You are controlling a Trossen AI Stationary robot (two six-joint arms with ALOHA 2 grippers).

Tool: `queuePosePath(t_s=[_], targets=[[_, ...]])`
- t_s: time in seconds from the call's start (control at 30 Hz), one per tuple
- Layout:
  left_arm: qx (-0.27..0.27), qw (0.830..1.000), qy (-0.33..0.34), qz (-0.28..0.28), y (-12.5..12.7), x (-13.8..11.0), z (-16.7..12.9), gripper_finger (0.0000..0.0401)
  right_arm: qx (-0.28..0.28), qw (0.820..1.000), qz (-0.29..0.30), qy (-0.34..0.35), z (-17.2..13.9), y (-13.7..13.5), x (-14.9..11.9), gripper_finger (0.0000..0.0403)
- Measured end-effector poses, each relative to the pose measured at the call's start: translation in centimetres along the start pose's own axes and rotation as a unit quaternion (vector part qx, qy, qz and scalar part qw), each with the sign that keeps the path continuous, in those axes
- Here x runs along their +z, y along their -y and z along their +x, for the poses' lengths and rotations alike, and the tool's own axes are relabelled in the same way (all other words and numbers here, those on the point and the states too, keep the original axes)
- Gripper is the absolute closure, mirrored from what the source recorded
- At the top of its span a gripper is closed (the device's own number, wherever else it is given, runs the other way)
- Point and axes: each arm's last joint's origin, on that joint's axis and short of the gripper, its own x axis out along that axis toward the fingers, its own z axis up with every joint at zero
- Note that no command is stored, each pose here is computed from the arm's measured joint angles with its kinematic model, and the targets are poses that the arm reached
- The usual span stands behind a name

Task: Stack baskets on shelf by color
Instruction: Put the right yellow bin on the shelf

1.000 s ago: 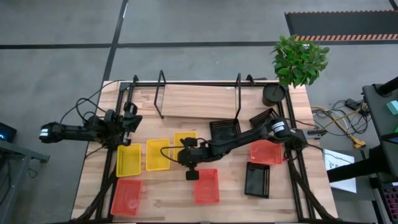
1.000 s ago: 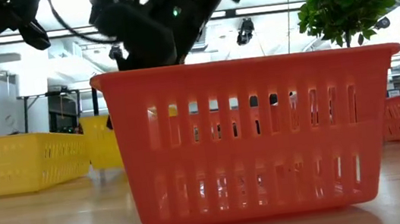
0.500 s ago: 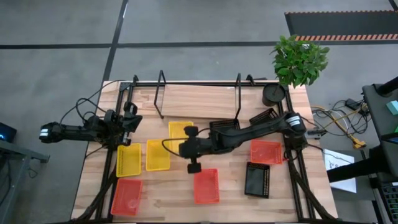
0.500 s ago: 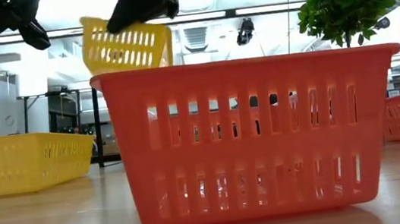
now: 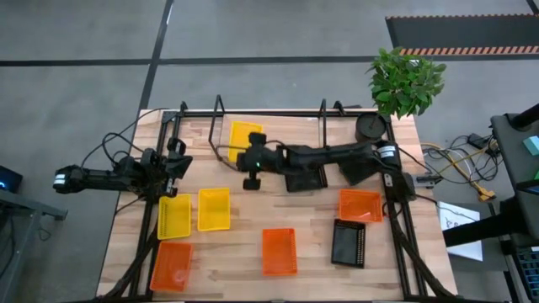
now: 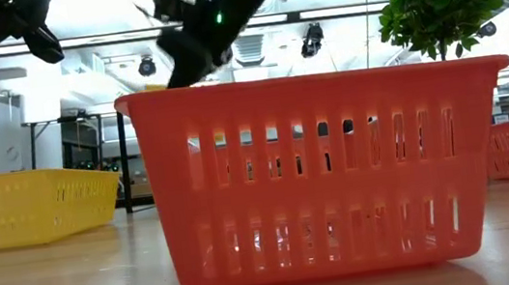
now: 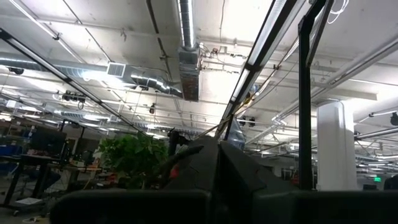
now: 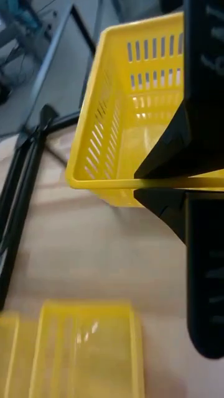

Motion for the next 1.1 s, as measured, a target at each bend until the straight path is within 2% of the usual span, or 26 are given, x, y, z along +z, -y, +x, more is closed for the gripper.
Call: queuePosePath(t_s=[0.2, 0.4, 0.6, 0.93, 1.1], targets=[[-0.001, 1.0, 0.01, -0.001, 0.0, 0.2, 0.0, 0.0401, -0.016, 1.0, 0.021, -0.007, 3.6, 3.1, -2.3, 0.039], [-0.001, 1.0, 0.023, -0.002, 0.0, 0.5, 0.0, 0.0401, -0.023, 0.999, 0.008, -0.02, 5.5, 3.8, -3.8, 0.039], [-0.001, 1.0, 0.025, -0.003, 0.0, 0.5, 0.0, 0.0401, -0.018, 0.999, -0.034, -0.033, 5.7, 3.8, -4.2, 0.039], [-0.001, 1.0, 0.025, -0.003, 0.0, 0.5, 0.0, 0.0401, -0.005, 0.999, -0.03, -0.031, 5.7, 3.7, -4.2, 0.0389], [-0.001, 1.0, 0.026, -0.003, 0.0, 0.5, 0.0, 0.0401, -0.003, 0.999, -0.027, -0.026, 5.7, 3.7, -4.2, 0.0357]])
